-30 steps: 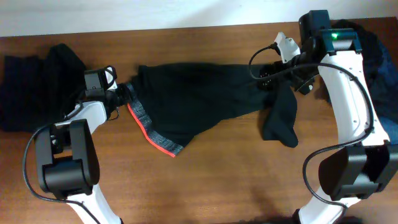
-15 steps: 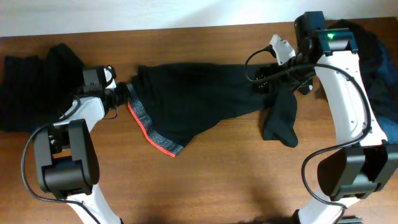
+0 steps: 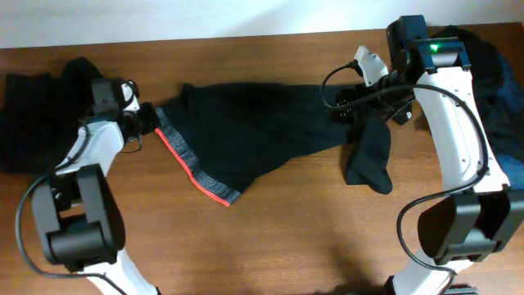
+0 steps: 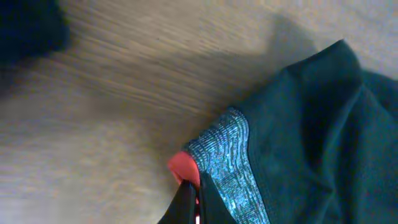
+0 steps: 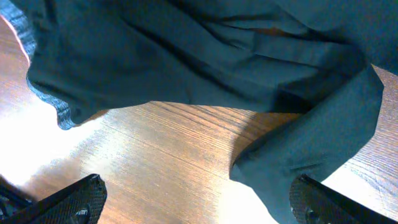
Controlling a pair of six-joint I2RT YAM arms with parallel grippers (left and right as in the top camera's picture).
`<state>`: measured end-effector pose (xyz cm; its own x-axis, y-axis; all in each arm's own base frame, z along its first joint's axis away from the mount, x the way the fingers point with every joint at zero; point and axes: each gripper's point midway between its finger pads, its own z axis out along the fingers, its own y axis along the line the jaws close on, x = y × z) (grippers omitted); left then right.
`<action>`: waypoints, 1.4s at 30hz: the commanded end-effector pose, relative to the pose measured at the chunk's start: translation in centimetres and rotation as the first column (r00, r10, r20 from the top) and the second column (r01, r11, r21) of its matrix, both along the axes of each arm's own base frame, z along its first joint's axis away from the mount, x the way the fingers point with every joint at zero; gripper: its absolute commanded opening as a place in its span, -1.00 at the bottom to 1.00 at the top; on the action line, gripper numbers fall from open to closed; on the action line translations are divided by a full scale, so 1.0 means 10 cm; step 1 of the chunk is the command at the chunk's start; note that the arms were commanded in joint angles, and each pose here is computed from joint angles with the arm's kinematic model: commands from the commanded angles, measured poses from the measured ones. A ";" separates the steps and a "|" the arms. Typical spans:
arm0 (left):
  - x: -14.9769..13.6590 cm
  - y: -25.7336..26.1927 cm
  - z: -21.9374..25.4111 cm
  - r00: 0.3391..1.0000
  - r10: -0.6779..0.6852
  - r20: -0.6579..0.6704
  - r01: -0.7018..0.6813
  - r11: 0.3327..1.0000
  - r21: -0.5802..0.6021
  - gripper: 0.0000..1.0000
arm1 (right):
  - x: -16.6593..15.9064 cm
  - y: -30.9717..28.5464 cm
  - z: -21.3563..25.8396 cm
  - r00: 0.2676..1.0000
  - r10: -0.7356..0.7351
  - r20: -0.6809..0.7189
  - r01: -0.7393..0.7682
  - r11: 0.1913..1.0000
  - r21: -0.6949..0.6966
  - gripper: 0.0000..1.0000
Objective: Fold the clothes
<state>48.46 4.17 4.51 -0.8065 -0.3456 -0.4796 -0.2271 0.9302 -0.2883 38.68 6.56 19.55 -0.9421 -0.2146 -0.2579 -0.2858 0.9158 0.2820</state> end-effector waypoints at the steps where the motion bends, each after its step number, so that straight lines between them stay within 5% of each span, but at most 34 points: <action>1: 0.04 0.10 0.58 0.992 -0.053 0.112 0.044 0.996 0.082 -0.99 | 0.02 0.04 0.10 0.999 0.012 0.032 -0.013 1.000 0.012 0.98; 13: -0.04 0.34 1.53 0.959 -0.044 0.280 -0.041 0.956 0.290 -0.99 | 0.01 0.04 0.10 0.999 0.012 0.031 -0.012 1.000 0.013 0.98; 28: 0.39 0.22 1.18 0.940 -0.129 0.316 0.014 0.940 0.341 -0.99 | 0.00 0.04 0.10 1.000 0.009 0.022 -0.009 1.000 0.013 0.97; 29: 0.40 0.22 1.13 0.942 -0.129 0.310 0.017 0.940 0.340 -0.88 | 0.00 0.04 0.10 1.000 0.009 0.022 -0.009 1.000 0.013 0.97; 32: 0.40 0.23 1.04 0.948 -0.127 0.293 0.022 0.941 0.338 0.37 | 0.00 0.04 0.10 1.000 0.009 0.023 -0.009 1.000 0.013 0.97; 34: 0.38 0.22 1.02 0.951 -0.127 0.282 0.026 0.942 0.336 0.91 | 0.00 0.04 0.10 1.000 0.009 0.023 -0.009 1.000 0.013 0.97; 42: 0.10 0.13 0.90 0.984 -0.136 0.117 0.096 0.950 0.296 0.98 | 0.01 0.04 0.10 1.000 0.009 0.028 -0.009 1.000 0.013 0.97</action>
